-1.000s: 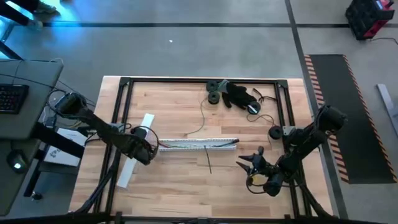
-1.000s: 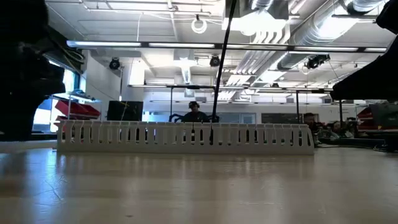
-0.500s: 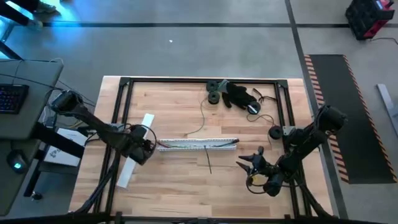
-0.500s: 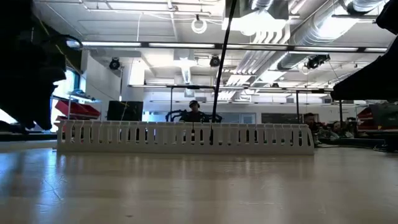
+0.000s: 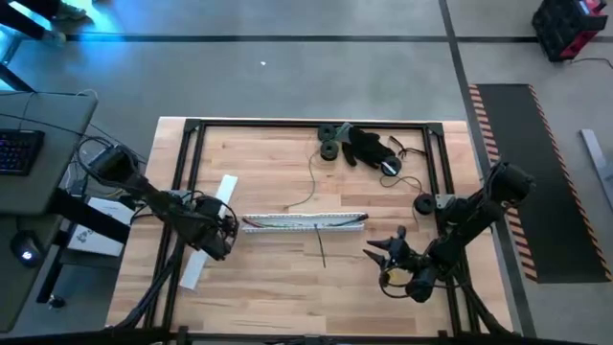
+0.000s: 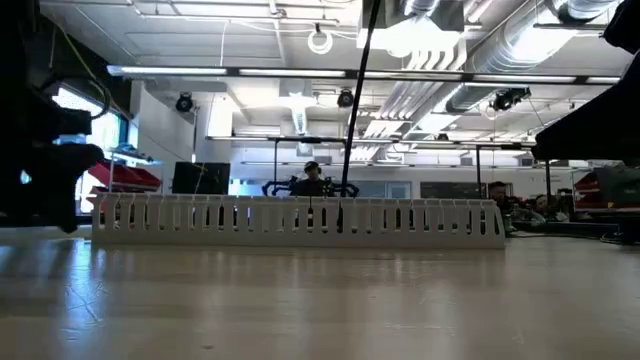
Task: Ziptie cables
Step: Close the white cable duct
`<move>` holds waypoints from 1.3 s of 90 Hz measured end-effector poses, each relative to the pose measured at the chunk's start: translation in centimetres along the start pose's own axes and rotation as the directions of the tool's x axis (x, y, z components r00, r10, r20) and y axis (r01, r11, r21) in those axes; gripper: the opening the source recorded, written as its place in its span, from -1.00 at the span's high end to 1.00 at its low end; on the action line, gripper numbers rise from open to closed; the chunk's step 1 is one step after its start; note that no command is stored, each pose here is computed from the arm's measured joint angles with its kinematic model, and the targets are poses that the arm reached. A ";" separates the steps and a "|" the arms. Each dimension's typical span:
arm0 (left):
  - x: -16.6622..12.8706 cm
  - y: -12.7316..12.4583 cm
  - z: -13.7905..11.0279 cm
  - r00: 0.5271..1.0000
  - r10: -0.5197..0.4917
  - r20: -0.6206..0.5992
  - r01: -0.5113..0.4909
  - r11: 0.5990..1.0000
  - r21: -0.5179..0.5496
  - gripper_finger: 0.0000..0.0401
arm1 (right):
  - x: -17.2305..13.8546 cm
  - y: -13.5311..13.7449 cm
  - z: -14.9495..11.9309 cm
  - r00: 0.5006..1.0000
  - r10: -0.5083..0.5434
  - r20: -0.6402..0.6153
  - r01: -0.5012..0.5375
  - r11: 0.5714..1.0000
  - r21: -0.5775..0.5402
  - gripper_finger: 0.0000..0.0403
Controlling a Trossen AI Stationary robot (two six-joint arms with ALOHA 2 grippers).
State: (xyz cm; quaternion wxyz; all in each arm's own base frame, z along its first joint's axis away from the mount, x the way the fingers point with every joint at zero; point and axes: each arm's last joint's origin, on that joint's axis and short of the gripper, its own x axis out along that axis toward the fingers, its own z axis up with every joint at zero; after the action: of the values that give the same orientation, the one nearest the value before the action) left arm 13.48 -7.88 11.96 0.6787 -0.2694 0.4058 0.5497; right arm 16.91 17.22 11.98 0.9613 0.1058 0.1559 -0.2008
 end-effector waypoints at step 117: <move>-3.3 -9.3 -7.1 0.995 -0.004 0.098 0.011 0.997 -0.075 -0.38 | 0.0 0.0 0.0 1.000 -0.001 0.001 0.001 1.000 -0.032 0.42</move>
State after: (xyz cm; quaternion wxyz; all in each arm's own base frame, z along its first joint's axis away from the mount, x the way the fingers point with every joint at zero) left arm 20.44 -17.78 10.29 0.6891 -0.2694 0.3500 0.5746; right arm 16.91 17.21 11.98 0.9629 0.0905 0.1586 -0.1989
